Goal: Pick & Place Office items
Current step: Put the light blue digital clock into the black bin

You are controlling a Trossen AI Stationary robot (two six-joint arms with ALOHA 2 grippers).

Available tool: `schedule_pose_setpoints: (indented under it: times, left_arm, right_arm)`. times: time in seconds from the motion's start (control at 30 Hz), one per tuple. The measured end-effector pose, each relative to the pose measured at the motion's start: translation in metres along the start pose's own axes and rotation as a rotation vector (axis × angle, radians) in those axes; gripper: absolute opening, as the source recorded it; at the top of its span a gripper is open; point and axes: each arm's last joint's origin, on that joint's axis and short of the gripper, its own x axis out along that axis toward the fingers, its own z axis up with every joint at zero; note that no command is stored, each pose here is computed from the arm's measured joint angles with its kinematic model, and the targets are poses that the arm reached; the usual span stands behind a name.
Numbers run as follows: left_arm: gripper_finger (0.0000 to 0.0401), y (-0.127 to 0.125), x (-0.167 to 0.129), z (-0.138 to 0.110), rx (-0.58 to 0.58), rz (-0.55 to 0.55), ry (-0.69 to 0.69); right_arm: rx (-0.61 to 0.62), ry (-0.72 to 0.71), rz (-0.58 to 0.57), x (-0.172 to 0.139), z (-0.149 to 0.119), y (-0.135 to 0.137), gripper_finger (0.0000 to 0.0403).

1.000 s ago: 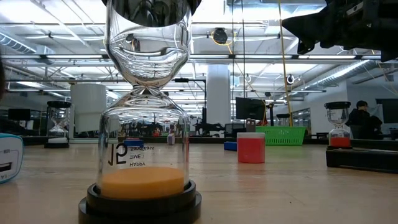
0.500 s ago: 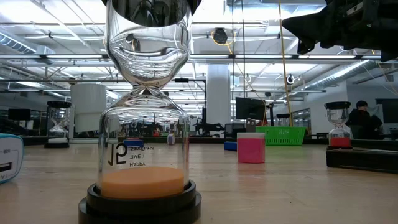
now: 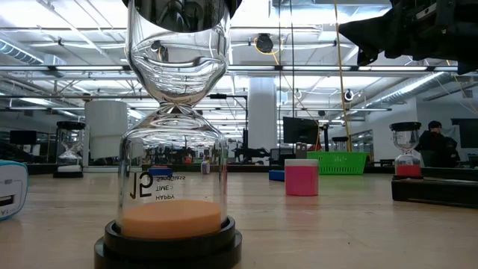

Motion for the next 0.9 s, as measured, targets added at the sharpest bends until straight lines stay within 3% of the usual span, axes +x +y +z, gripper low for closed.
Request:
schedule_pose_setpoints:
  times: [0.23,0.4,0.53,0.9]
  left_arm:
    - [0.0167,0.0,0.0,0.001,0.005,0.004,-0.003]
    - [0.018,0.0,0.0,0.001,0.025,0.0,-0.003]
    - [0.0161,-0.003,0.0,0.001,0.043,-0.015,0.006]
    - [0.0062,-0.021,-0.011,0.007,0.166,-0.108,-0.021]
  right_arm:
    - [0.0,0.0,0.0,0.0,0.0,0.0,0.0]
    - [0.0,0.0,0.0,0.0,0.0,0.0,0.0]
    - [0.0,0.0,0.0,0.0,0.0,0.0,0.0]
    - [0.0,0.0,0.0,0.0,0.0,0.0,0.0]
